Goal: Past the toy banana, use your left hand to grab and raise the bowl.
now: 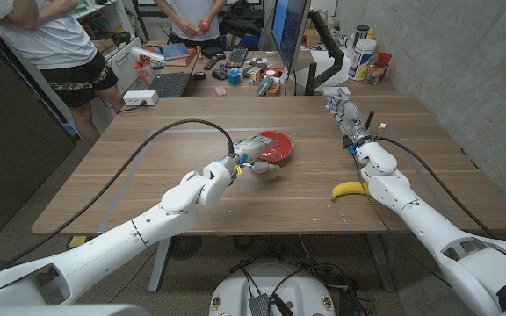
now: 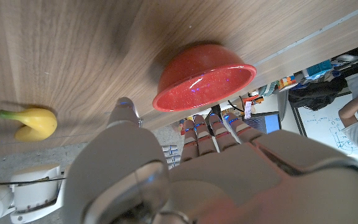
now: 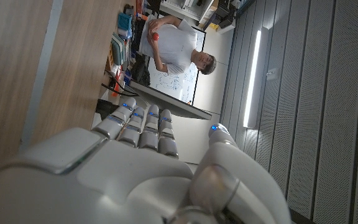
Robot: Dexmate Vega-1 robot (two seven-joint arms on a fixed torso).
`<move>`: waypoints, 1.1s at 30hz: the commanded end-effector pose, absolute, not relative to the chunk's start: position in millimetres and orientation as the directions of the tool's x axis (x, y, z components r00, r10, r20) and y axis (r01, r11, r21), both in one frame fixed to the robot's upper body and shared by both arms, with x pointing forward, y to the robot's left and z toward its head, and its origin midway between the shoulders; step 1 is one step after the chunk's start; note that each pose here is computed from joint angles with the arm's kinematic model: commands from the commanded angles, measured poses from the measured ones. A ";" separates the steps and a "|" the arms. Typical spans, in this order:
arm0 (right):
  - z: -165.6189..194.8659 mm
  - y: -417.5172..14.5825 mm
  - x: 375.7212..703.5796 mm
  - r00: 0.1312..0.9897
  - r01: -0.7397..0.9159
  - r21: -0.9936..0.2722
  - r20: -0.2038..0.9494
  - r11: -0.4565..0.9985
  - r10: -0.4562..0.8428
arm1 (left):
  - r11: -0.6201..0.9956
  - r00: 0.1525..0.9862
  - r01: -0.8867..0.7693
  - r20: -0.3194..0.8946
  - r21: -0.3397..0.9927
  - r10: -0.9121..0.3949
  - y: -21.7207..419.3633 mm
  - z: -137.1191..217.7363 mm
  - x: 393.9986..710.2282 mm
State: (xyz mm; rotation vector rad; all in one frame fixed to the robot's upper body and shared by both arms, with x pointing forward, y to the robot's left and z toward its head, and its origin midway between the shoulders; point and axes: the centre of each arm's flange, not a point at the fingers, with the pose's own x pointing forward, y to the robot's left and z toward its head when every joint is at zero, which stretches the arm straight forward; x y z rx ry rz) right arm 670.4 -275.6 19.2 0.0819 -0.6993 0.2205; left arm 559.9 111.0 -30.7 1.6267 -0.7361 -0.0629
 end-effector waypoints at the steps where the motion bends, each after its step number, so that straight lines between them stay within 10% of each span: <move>1: 19.8 -280.3 672.1 0.742 -0.226 0.007 0.649 0.974 0.167 | -0.040 0.803 -0.426 0.357 0.904 -0.477 106.8 -33.5 572.0; 33: 14.8 -287.7 671.1 0.743 -0.221 0.023 0.652 0.975 0.153 | -0.042 0.811 -0.410 0.343 0.911 -0.474 97.8 -37.0 589.7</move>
